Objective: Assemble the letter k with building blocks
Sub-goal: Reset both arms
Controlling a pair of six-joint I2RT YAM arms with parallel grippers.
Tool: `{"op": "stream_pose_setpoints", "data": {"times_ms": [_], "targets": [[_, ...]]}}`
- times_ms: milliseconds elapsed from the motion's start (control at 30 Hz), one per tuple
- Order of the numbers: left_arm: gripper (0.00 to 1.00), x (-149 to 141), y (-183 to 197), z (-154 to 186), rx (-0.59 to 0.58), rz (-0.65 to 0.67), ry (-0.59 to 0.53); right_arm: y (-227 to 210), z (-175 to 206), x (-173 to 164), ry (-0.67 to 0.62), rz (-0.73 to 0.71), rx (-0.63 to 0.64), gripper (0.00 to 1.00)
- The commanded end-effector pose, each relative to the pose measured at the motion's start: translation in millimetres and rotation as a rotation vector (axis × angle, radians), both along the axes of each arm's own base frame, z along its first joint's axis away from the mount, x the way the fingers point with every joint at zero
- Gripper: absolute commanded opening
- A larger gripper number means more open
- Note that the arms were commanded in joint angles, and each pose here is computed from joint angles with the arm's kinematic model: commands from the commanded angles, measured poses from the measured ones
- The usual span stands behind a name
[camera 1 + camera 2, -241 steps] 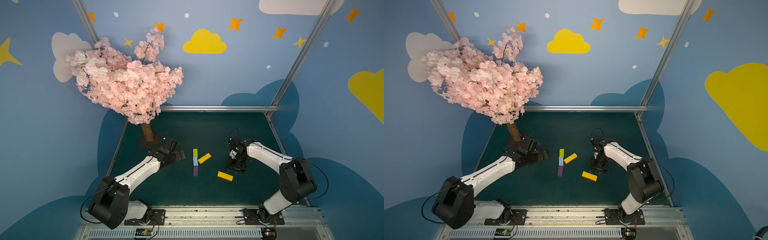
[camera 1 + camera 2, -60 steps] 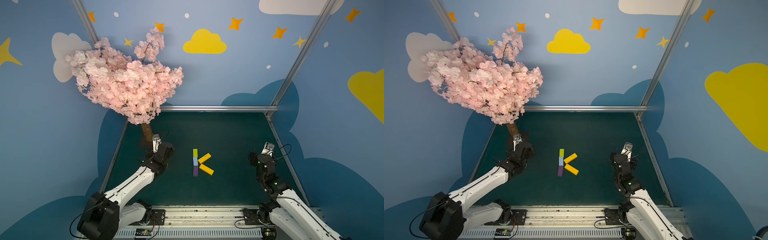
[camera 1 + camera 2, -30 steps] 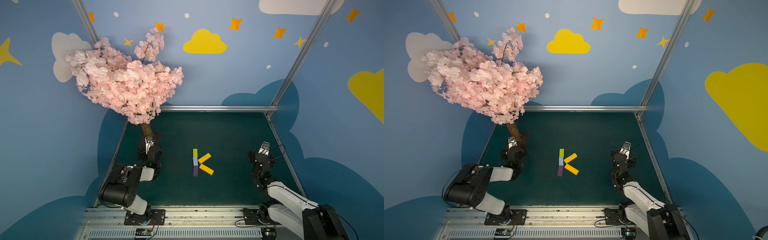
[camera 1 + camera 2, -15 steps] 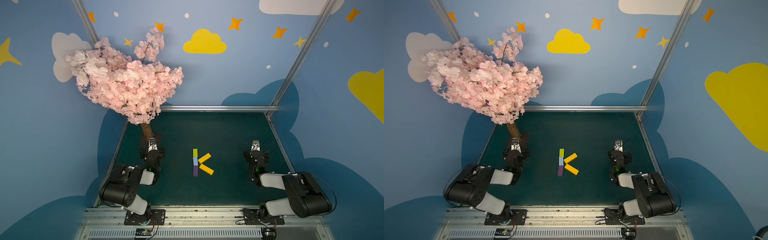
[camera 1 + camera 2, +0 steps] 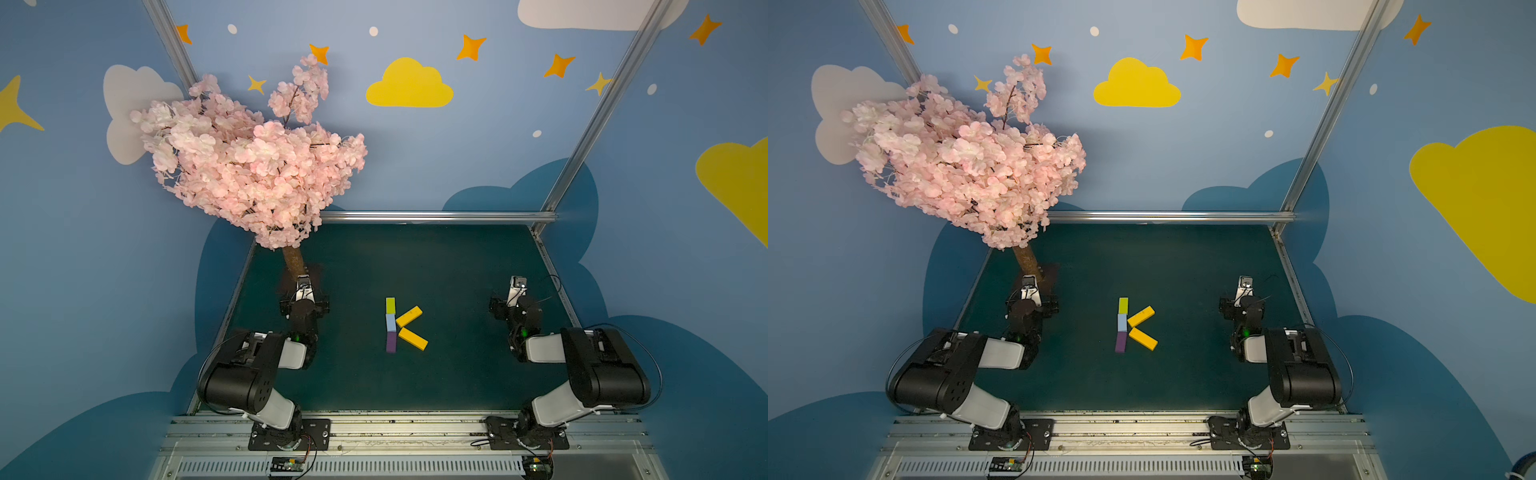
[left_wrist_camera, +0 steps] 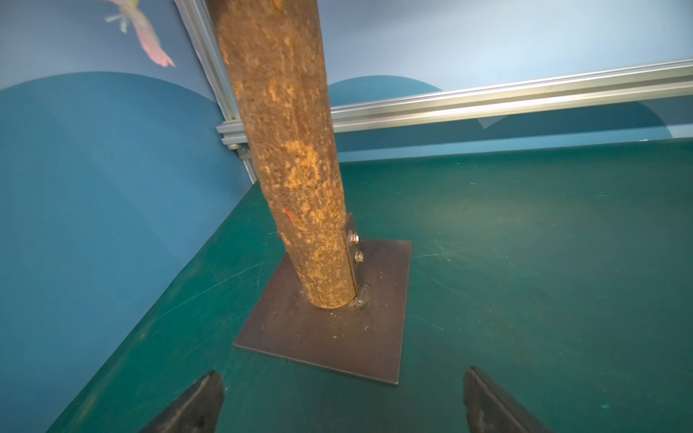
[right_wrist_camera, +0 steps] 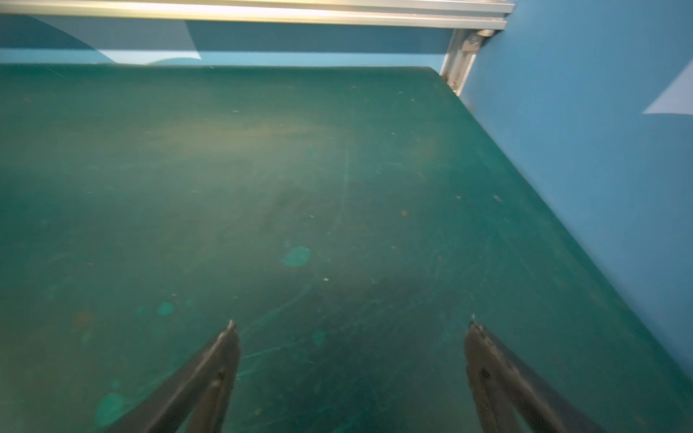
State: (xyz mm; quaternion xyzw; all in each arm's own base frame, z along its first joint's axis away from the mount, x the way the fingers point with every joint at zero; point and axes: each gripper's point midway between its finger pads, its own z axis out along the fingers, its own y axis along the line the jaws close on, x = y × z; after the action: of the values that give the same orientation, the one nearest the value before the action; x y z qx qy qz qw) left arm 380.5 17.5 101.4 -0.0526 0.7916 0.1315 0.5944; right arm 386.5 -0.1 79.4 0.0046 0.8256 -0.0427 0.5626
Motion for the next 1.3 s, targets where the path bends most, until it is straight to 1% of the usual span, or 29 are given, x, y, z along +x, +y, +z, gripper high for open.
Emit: {"op": "stream_pose_setpoints", "data": {"times_ms": [0,67,100,133,167,233,333,433,467,533,567,633,700,800,1100,1167,1267], "targets": [[1.0,11,1,-2,-0.084,-0.041,0.038,11,13,9,-0.045,0.049,0.044,0.94],[1.0,17,0,-8,-0.108,-0.065,0.078,12,14,9,-0.045,0.05,0.044,0.94],[1.0,17,3,-8,-0.119,-0.065,0.079,12,15,9,-0.053,0.051,0.043,0.94],[1.0,15,-1,-10,-0.133,-0.091,0.085,13,14,9,-0.053,0.048,0.035,0.94],[1.0,12,-7,-19,-0.148,-0.137,0.108,13,14,9,-0.051,0.044,0.034,0.94],[1.0,13,-17,-12,-0.124,-0.212,0.027,13,14,9,-0.053,0.045,0.034,0.94],[1.0,12,-15,-17,-0.128,-0.184,0.085,13,14,8,-0.053,0.046,0.034,0.94],[1.0,12,-15,-15,-0.121,-0.187,0.058,13,15,9,-0.054,0.047,0.032,0.94],[1.0,12,-13,-14,-0.115,-0.176,0.042,14,15,8,-0.055,0.048,0.029,0.94],[1.0,11,-4,-15,-0.118,-0.119,0.044,14,15,8,-0.056,0.046,0.025,0.94],[1.0,11,-3,-14,-0.118,-0.114,0.042,15,15,9,-0.058,0.047,0.026,0.94],[1.0,12,-3,-14,-0.116,-0.115,0.039,15,15,8,-0.057,0.05,0.022,0.94],[1.0,11,-3,-14,-0.116,-0.114,0.04,29,16,6,-0.066,0.13,0.009,0.94],[1.0,11,-3,-14,-0.116,-0.114,0.041,32,14,5,-0.063,0.149,0.014,0.94],[1.0,11,-3,-14,-0.117,-0.114,0.039,32,15,7,-0.06,0.149,0.018,0.94],[1.0,11,-3,-14,-0.118,-0.115,0.04,30,13,9,-0.042,0.153,0.046,0.94],[1.0,11,-4,-14,-0.118,-0.116,0.041,29,13,9,-0.042,0.155,0.052,0.94]]}}
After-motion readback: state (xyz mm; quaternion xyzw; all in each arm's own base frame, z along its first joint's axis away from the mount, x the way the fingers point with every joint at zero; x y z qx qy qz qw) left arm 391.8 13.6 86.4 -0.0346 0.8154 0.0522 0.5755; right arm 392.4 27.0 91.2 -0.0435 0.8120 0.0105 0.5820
